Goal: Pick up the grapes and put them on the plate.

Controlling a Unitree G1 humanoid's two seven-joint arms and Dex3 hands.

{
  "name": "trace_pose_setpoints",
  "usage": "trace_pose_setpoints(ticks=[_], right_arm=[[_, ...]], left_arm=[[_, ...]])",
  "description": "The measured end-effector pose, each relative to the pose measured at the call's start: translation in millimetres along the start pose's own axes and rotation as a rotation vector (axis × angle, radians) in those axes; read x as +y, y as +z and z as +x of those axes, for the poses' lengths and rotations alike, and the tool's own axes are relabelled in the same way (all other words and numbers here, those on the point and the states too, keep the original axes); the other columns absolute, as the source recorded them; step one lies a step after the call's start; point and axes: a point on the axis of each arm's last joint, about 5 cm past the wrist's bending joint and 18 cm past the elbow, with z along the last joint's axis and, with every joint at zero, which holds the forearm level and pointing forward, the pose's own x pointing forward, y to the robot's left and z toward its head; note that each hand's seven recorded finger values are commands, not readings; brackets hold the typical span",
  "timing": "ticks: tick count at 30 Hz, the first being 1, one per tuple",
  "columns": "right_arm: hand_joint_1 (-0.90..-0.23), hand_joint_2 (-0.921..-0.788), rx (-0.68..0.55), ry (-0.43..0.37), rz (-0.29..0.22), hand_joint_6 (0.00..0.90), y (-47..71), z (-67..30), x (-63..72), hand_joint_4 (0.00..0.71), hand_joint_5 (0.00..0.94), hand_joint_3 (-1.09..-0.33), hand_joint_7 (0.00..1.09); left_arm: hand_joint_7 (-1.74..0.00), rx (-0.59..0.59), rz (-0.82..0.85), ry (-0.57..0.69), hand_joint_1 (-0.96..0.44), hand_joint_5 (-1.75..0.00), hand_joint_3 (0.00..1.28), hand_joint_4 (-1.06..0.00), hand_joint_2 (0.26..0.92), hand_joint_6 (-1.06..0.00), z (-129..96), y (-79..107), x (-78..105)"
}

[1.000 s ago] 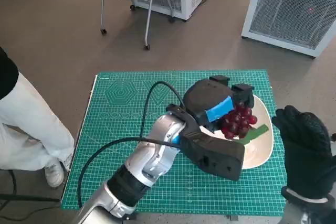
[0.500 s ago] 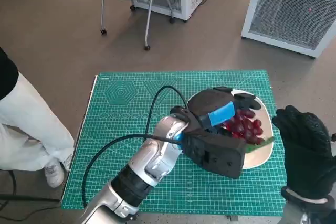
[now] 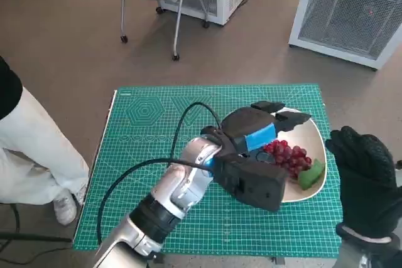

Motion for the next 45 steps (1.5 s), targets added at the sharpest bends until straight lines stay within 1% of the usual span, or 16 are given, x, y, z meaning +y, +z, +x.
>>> trace_pose_setpoints(ticks=[5, 12, 17, 22, 29, 35, 45], right_arm=[[-0.361, -0.921, 0.001, 0.003, 0.002, 0.304, -0.3, 0.4, 0.6, 0.546, 0.473, -0.509, 0.84], [-0.361, -0.921, 0.004, 0.004, 0.003, 0.301, -0.4, 0.7, 0.9, 0.544, 0.475, -0.512, 0.84], [-0.361, -0.921, 0.01, 0.004, 0.007, 0.3, -0.8, 1.0, 1.2, 0.543, 0.477, -0.513, 0.85], [-0.361, -0.921, 0.012, 0.003, 0.007, 0.299, -0.8, 1.3, 1.6, 0.542, 0.479, -0.513, 0.85], [-0.363, -0.921, 0.013, 0.012, 0.001, 0.299, -1.3, 3.6, 3.2, 0.538, 0.48, -0.511, 0.85], [-0.369, -0.921, 0.012, 0.019, -0.003, 0.298, -1.7, 5.9, 4.5, 0.525, 0.475, -0.508, 0.85], [-0.373, -0.921, 0.011, 0.029, 0.0, 0.295, -2.2, 10.3, 4.7, 0.518, 0.474, -0.505, 0.85]], left_arm=[[0.0, -0.047, -0.054, 0.055, -0.33, 0.0, 0.02, -0.15, 0.912, -0.32, -5.5, -7.0, 4.6], [-0.01, -0.112, -0.27, 0.182, -0.35, 0.0, 0.06, -0.14, 0.92, -0.33, -24.7, -31.6, 12.0], [-0.01, -0.15, -0.42, 0.284, -0.41, -0.01, 0.12, -0.16, 0.921, -0.33, -45.1, -56.0, 14.9], [0.0, -0.177, -0.594, 0.37, -0.46, -0.01, 0.17, -0.17, 0.921, -0.32, -68.2, -79.6, 13.7], [-0.01, -0.228, -0.867, 0.457, -0.45, -0.01, 0.19, -0.18, 0.921, -0.33, -98.8, -104.5, 5.0], [-0.01, -0.254, -1.017, 0.495, -0.47, -0.01, 0.23, -0.2, 0.921, -0.33, -120.3, -113.0, -3.2], [0.0, -0.276, -1.103, 0.515, -0.49, -0.01, 0.26, -0.2, 0.921, -0.32, -142.4, -113.8, -11.7]])
